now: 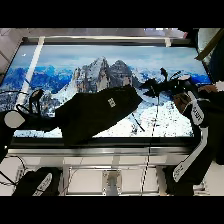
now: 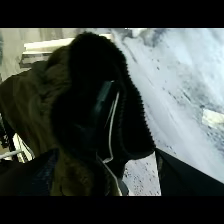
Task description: Fold the clothes and pants, and hang the long-sleeved shirts on hangers.
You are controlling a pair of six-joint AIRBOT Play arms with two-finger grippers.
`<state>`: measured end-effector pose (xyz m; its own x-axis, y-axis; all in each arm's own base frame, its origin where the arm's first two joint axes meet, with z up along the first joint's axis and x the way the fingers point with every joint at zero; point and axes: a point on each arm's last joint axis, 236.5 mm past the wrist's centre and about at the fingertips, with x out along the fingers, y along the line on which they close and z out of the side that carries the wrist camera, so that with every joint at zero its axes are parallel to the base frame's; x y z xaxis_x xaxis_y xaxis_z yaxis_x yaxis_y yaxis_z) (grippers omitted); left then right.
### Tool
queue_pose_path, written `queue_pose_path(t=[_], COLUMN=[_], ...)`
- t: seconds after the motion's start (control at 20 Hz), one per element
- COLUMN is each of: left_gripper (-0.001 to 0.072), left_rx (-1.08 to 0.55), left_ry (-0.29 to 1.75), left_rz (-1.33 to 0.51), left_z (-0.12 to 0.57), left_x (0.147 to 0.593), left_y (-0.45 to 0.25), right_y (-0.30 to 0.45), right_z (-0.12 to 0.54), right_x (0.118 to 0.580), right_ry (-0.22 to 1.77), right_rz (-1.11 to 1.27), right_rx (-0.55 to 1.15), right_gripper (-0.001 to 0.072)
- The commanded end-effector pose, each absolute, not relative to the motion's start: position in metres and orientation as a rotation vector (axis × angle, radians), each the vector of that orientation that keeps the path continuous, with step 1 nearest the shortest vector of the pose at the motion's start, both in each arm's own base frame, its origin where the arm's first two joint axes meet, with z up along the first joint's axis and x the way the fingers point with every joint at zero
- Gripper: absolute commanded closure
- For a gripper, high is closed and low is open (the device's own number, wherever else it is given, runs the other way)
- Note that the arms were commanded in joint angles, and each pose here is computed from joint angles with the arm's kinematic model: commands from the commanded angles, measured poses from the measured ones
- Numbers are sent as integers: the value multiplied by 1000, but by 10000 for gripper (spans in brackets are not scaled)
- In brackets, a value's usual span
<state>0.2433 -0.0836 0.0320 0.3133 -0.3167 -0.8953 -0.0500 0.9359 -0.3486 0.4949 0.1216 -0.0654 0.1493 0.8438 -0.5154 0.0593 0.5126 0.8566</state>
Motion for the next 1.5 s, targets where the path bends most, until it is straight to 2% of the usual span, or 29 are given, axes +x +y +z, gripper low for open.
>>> queue_pose_path(t=[0.0, 0.4, 0.7, 0.9, 1.1, 1.3, 1.45], left_gripper=[170, 170, 170, 170, 170, 170, 170], left_rx=[-358, -358, -358, -358, -361, -365, -365], left_ry=[1247, 1247, 1247, 1247, 1247, 1248, 1247], left_rz=[-167, -168, -168, -167, -170, -173, -173], left_z=[33, 33, 33, 33, 33, 33, 33], left_x=[244, 244, 244, 244, 243, 243, 243], left_y=[-84, -84, -84, -84, -85, -85, -85], right_y=[138, 184, 140, 140, 168, 164, 160], right_z=[-93, -98, -82, -59, -55, -82, -96], right_x=[486, 474, 501, 508, 497, 449, 451], right_ry=[1375, 1424, 1366, 1340, 1358, 1562, 1570], right_rz=[687, 736, 633, 681, 768, 786, 728], right_rx=[837, 713, 778, 752, 661, 443, 367], right_gripper=[20, 29, 30, 30, 29, 29, 30])
